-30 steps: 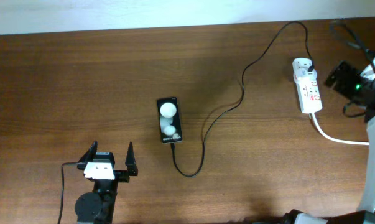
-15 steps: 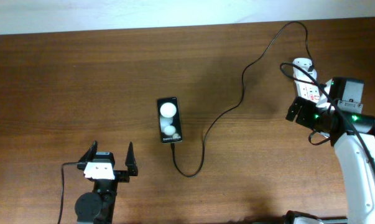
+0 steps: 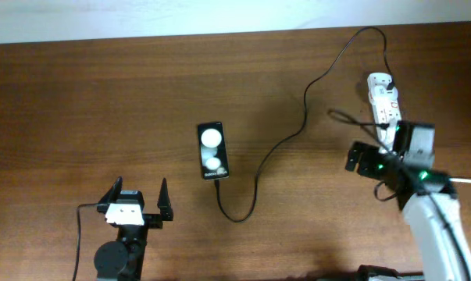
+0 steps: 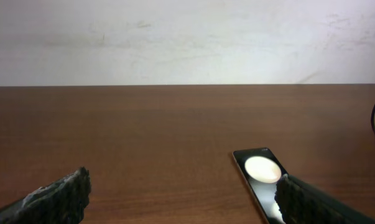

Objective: Plug charger to phone and switch on socket

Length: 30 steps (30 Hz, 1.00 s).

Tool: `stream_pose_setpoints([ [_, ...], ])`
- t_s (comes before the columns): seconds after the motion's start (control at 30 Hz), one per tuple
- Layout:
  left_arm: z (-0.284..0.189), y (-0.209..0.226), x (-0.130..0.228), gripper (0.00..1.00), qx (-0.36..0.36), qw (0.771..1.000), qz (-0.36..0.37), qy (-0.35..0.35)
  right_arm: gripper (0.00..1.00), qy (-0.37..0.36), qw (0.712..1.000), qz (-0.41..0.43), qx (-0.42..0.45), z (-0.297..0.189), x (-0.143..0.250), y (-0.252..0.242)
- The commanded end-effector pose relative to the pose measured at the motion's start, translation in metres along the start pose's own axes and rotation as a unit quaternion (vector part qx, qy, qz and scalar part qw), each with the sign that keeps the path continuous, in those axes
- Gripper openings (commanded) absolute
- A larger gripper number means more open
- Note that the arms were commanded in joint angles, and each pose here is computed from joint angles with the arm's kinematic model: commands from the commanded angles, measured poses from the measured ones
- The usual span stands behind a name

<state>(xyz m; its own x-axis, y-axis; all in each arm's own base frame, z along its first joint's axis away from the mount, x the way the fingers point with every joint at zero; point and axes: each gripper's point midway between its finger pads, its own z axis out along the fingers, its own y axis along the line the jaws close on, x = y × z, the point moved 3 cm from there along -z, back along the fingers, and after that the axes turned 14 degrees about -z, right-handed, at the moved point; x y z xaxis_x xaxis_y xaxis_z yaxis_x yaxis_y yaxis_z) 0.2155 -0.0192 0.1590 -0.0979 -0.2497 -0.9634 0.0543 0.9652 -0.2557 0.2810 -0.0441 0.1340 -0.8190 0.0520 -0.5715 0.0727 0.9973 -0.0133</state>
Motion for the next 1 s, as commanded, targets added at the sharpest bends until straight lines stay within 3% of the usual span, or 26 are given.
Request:
stream_pose_setpoints([
  [0.0,0.0,-0.001,0.0,0.99,0.004,1.0,0.009,0.001,0.99,-0.03,0.999,-0.02,-0.024,0.017,0.034,0.013],
  [0.13,0.0,-0.001,0.0,0.99,0.004,1.0,0.009,0.001,0.99,-0.057,0.998,-0.021,-0.024,0.038,0.074,0.017],
  [0.4,0.0,-0.001,0.0,0.99,0.004,1.0,0.009,0.001,0.99,-0.064,0.997,-0.022,-0.024,0.04,0.076,0.017],
  [0.63,0.0,-0.001,0.0,0.99,0.004,1.0,0.009,0.001,0.99,-0.144,0.987,-0.034,-0.063,0.035,0.051,0.029],
  [0.83,0.0,-0.001,0.0,0.99,0.004,1.0,0.009,0.001,0.99,-0.227,0.97,-0.045,-0.072,0.032,0.063,0.035],
  [0.97,0.0,-0.001,0.0,0.99,0.004,1.0,0.009,0.001,0.99,-0.223,0.972,-0.044,-0.066,0.034,0.077,0.034],
])
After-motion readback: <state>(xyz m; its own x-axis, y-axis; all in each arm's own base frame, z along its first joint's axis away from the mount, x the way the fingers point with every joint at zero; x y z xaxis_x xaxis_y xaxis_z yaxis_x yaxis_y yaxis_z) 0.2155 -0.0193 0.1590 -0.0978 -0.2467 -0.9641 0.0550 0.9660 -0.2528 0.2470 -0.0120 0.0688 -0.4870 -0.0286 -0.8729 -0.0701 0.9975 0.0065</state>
